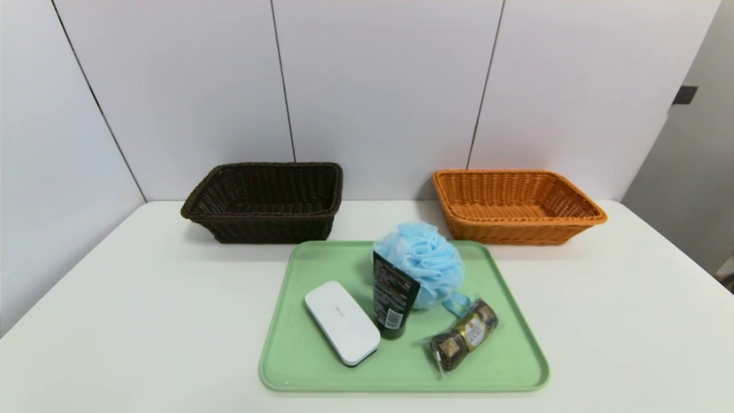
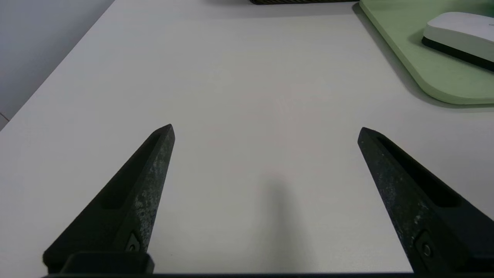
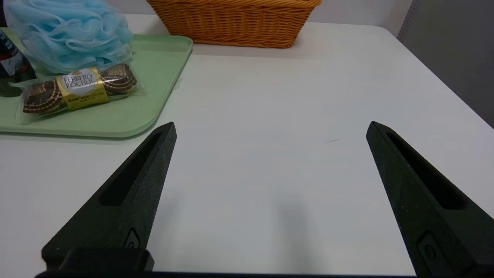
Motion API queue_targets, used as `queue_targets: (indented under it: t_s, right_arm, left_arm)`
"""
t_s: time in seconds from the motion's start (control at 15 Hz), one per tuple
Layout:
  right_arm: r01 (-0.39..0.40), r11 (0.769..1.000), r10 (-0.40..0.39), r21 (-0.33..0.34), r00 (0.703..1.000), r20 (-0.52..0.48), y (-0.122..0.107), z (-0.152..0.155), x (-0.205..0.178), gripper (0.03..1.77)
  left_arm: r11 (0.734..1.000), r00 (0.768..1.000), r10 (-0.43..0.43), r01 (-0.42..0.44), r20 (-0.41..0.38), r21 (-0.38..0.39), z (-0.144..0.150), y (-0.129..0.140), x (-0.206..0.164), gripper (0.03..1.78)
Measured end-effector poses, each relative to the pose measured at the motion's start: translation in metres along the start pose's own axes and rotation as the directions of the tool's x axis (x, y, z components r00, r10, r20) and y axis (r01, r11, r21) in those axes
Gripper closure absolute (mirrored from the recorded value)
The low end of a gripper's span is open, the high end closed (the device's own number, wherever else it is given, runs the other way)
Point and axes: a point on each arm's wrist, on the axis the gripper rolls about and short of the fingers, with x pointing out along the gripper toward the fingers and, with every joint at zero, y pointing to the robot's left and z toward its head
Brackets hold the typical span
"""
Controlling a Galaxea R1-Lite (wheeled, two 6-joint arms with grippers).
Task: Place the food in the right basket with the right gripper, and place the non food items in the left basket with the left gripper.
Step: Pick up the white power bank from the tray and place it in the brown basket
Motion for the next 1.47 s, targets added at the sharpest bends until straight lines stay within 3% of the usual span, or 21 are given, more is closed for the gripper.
queue_targets:
  t_s: [1.13,1.27,1.47]
  right_arm:
    - [0.002,1.0,-0.002,0.011,1.0,0.002,0.0,0.0,0.0,0.1]
    - [0.001,1.0,-0.001,0.017,0.999,0.039,0.0,0.011,-0.003,0.1]
    - [-0.014,1.0,0.013,0.025,0.999,0.043,-0.001,0.037,-0.015,0.1]
  left_arm:
    - [1.0,1.0,0.002,-0.002,0.001,0.0,0.0,0.0,0.0,0.12]
    - [1.0,1.0,0.002,-0.002,0.01,-0.001,0.003,0.0,-0.001,0.12]
    - [1.0,0.999,0.011,-0.01,0.053,-0.013,0.033,0.0,-0.015,0.12]
